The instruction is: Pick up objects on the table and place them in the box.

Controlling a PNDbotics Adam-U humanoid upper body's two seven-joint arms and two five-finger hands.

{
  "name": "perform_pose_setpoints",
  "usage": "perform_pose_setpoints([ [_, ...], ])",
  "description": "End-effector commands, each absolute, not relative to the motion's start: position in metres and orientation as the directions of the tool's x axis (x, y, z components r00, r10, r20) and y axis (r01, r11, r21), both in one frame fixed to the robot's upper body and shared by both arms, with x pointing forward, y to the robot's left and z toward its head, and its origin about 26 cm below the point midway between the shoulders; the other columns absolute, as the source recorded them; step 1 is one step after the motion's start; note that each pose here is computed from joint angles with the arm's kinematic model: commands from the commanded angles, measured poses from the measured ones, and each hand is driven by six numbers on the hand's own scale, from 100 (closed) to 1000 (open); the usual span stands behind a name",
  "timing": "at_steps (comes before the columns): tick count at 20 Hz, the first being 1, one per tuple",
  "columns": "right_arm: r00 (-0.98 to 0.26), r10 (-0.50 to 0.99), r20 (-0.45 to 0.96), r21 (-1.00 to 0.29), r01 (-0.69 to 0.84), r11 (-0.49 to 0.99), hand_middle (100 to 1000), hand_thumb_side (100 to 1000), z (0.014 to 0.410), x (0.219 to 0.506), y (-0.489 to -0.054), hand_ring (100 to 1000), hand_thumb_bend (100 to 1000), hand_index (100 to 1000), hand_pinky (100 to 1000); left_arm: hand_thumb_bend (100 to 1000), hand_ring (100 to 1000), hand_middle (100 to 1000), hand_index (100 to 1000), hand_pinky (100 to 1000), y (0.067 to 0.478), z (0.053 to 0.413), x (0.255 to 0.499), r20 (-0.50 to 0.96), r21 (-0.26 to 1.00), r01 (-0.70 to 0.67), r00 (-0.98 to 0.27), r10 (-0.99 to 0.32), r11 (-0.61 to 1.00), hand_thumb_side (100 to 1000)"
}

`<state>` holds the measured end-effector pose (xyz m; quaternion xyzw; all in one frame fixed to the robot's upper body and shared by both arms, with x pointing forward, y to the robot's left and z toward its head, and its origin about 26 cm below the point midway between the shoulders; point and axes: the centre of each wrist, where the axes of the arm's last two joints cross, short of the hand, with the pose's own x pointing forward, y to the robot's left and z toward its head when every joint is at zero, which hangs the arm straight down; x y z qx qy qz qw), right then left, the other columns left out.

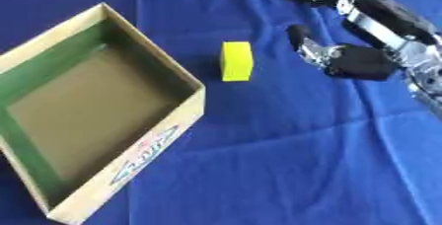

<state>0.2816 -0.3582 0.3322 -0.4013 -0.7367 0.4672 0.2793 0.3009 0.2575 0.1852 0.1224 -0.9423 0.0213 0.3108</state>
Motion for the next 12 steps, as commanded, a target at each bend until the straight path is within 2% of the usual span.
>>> perform_pose_setpoints([
  [1, -0.475, 0.880, -0.022, -0.916, 0.362, 0.173, 890, 839, 0.3433, 0.2804, -0.3609, 878, 100, 933, 865, 100, 329, 499, 523, 183, 0.2553, 0.1911, 0.2998, 0.574, 0.033, -0.227, -0.793, -0.204, 0.973, 871],
  [7, -0.422, 0.906, -0.028, -0.918, 0.369, 0.144, 894, 836, 0.3396, 0.2845, -0.3662, 882, 100, 947, 868, 100, 328, 499, 523, 183, 0.2528, 0.1917, 0.3002, 0.573, 0.028, -0.212, -0.797, -0.189, 0.977, 871],
  [10, -0.412, 0.911, -0.026, -0.922, 0.363, 0.138, 870, 878, 0.3389, 0.2857, -0.3682, 884, 111, 965, 873, 100, 327, 499, 522, 182, 0.2518, 0.1923, 0.3005, 0.572, 0.026, -0.206, -0.800, -0.183, 0.978, 870],
  [11, -0.409, 0.912, -0.031, -0.923, 0.361, 0.131, 863, 909, 0.3388, 0.2861, -0.3690, 885, 216, 973, 876, 100, 326, 499, 522, 181, 0.2511, 0.1924, 0.3006, 0.572, 0.025, -0.202, -0.801, -0.180, 0.979, 870],
  [12, -0.404, 0.914, -0.036, -0.925, 0.360, 0.122, 858, 921, 0.3388, 0.2867, -0.3700, 886, 278, 977, 879, 100, 326, 499, 521, 181, 0.2503, 0.1924, 0.3007, 0.572, 0.025, -0.198, -0.801, -0.176, 0.980, 870],
])
